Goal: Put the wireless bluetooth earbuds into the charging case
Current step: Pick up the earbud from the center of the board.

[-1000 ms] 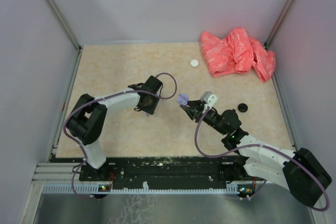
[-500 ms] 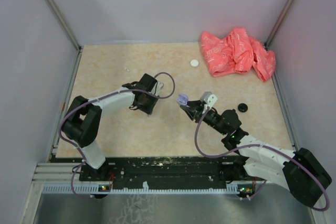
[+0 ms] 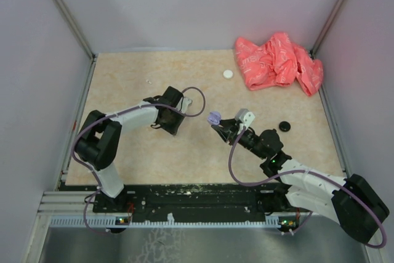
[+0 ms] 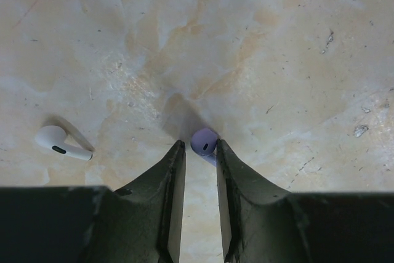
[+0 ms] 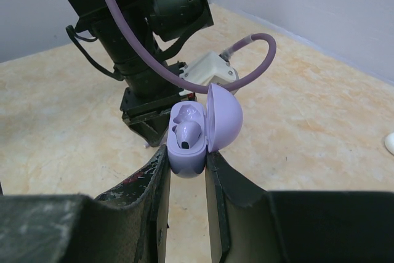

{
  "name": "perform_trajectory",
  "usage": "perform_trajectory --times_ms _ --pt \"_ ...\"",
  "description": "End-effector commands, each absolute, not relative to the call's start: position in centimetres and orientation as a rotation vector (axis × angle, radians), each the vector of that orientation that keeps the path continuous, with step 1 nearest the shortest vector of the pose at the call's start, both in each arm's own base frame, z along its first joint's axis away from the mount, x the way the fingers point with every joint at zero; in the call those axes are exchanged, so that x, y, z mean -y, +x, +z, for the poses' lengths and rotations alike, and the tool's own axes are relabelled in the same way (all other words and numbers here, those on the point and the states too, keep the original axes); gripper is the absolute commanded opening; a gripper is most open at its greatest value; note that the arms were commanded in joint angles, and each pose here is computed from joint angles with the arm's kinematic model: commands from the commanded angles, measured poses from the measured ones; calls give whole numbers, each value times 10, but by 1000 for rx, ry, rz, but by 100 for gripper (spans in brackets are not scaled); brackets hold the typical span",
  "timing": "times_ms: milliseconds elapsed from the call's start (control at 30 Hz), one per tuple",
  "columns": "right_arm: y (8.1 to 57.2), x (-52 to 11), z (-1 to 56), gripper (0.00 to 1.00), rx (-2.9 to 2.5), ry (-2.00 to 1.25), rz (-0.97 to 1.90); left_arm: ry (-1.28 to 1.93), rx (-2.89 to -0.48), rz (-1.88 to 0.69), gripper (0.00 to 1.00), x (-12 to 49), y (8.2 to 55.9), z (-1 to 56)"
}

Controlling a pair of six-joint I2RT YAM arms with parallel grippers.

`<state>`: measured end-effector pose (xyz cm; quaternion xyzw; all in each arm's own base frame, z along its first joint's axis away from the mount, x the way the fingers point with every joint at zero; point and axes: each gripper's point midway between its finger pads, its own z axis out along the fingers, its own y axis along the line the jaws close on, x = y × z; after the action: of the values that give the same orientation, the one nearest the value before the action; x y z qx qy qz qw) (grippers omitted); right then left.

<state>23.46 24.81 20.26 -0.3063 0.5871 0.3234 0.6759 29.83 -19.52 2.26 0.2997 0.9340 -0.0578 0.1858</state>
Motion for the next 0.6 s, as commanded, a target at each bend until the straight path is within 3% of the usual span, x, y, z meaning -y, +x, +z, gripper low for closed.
perform_trajectory --times_ms 0,300,567 --pt "232 -248 225 0 -1237 -666 745 888 -2641 -169 31 195 298 14" --pt "231 -247 226 0 -1235 -665 745 878 -2654 -137 21 190 296 11" --pt "234 -249 226 0 -1245 -671 743 746 -2478 -129 11 191 315 69"
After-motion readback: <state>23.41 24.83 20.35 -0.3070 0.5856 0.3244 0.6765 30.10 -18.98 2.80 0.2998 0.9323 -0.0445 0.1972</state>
